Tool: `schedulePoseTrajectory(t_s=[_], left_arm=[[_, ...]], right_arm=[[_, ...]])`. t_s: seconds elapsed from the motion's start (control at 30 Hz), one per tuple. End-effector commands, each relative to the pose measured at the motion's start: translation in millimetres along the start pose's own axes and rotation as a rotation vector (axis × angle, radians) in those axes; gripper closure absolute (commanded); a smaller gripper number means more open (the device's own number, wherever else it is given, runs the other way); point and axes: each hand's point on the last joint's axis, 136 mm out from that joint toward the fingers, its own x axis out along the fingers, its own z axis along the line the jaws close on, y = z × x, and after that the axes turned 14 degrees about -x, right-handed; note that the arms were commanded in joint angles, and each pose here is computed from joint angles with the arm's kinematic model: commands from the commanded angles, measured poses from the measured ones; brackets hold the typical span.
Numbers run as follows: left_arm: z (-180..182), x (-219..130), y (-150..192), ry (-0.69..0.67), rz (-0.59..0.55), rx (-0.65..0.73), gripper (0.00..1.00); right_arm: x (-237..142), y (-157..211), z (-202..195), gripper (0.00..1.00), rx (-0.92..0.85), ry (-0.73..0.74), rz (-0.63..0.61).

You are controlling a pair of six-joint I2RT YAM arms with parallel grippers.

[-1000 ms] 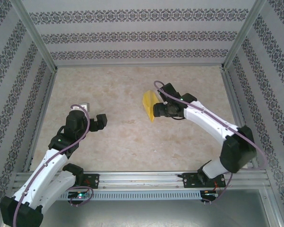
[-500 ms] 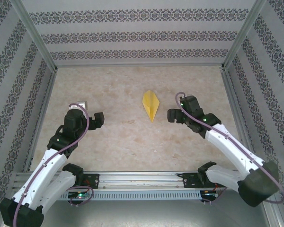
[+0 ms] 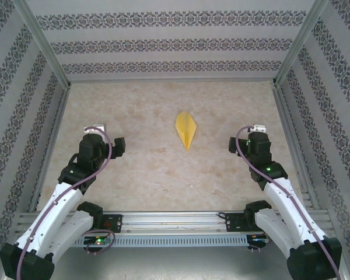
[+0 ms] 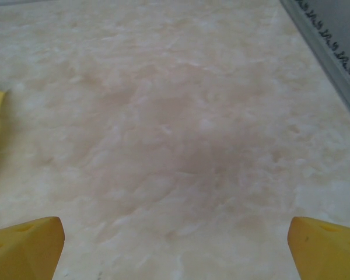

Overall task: Fold a paper plane with a square sheet of paper (fold left side to right side)
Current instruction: Reset both arms

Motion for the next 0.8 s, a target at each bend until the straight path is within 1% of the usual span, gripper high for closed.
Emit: schedulePoseTrajectory(t_s=[0.0,0.17,0.2,0.3,0.43,0.57,0.77], left_arm=[[4,2,-12,-0.022,-0.055,0.023,0.0],[7,6,-11,-0.038,-0.06,0.036,0.0],[8,8,-10,-0.042,-0.058,0.038,0.0],[10,11,-8,-0.05,-0.054,0.042,0.01],[11,15,-7,-0.059,-0.046,0.054,0.0],[15,18,-8,-0.072,-0.049,0.053,0.0],[23,23,-4,-0.09,-0.052,0.042,0.0]], right_arm=[[8,-2,-8,0.02,0.005,0.028,-0.064],[21,11,-17,0.02,-0.015,0.068,-0.112],[26,20,-17,0.02,-0.017,0.071,-0.109],[32,24,-19,0.02,0.004,0.078,-0.136],[41,26,-20,0.02,0.008,0.071,-0.134],[50,21,-17,0.02,-0.001,0.057,-0.143],[65,-3,-9,0.02,-0.014,0.02,-0.243]])
